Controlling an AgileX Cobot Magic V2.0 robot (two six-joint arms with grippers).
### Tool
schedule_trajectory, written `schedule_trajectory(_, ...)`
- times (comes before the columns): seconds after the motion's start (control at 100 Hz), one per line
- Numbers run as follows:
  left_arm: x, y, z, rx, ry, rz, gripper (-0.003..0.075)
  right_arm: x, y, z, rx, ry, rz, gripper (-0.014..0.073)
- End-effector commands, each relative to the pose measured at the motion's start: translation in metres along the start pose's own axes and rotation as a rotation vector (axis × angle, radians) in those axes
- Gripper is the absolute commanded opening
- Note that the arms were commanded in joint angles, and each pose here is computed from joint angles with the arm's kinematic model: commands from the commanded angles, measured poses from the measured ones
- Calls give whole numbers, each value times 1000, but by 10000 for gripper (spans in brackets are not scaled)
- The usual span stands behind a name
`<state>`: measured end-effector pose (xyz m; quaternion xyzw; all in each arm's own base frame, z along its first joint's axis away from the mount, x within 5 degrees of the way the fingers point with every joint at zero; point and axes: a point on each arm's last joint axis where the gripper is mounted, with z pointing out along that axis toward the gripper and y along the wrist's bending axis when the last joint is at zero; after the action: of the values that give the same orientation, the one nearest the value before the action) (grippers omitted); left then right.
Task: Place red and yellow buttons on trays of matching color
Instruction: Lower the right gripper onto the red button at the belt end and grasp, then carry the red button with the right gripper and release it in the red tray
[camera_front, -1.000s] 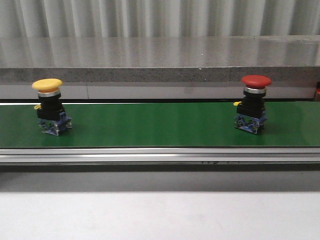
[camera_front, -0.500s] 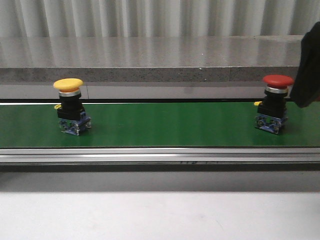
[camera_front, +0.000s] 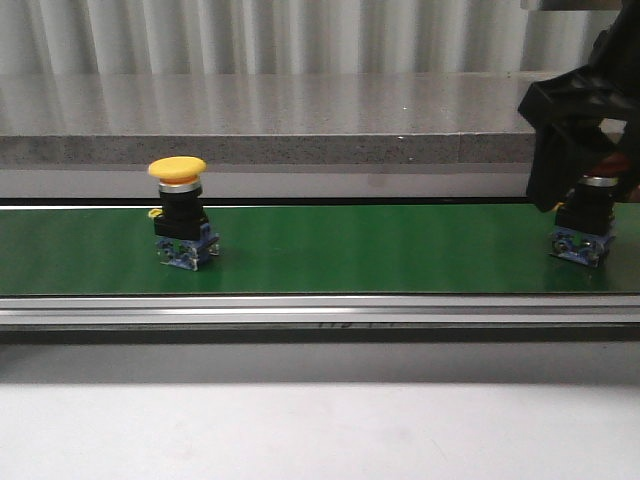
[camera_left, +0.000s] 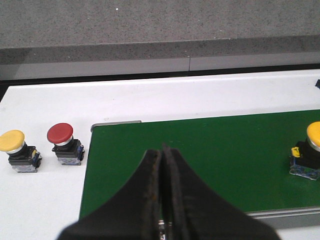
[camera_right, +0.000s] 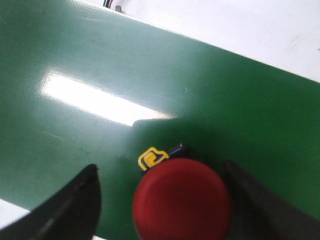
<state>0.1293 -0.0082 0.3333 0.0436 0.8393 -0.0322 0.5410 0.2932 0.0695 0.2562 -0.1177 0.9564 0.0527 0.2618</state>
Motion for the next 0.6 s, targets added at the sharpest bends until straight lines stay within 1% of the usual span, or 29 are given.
schedule_trajectory(0.0,-15,0,-5,-8,-100,-5,-20,-12,-4,-15,16,-76,-8,239)
schedule_trajectory(0.06,-15,0,-5,-8,-100,-5,-20,-12,-6,-17,17,-66,-3,119)
schedule_trajectory(0.09,-15,0,-5,-8,-100,-5,-20,-12,-7,-19,19,-56,1,86)
schedule_trajectory(0.13,-15,0,-5,-8,-100,-5,-20,-14,-10,-22,22,-46,8,64)
schedule_trajectory(0.22,-15,0,-5,-8,-100,-5,-20,-22,-19,-34,38,-30,30,62)
schedule_trajectory(0.31,-15,0,-5,-8,-100,-5,-20,-32,-39,-49,75,-47,81,62)
schedule_trajectory(0.45,-15,0,-5,-8,-100,-5,-20,-46,-84,-81,164,-133,194,62)
schedule_trajectory(0.59,-15,0,-5,-8,-100,-5,-20,-48,-136,-106,274,-227,348,62)
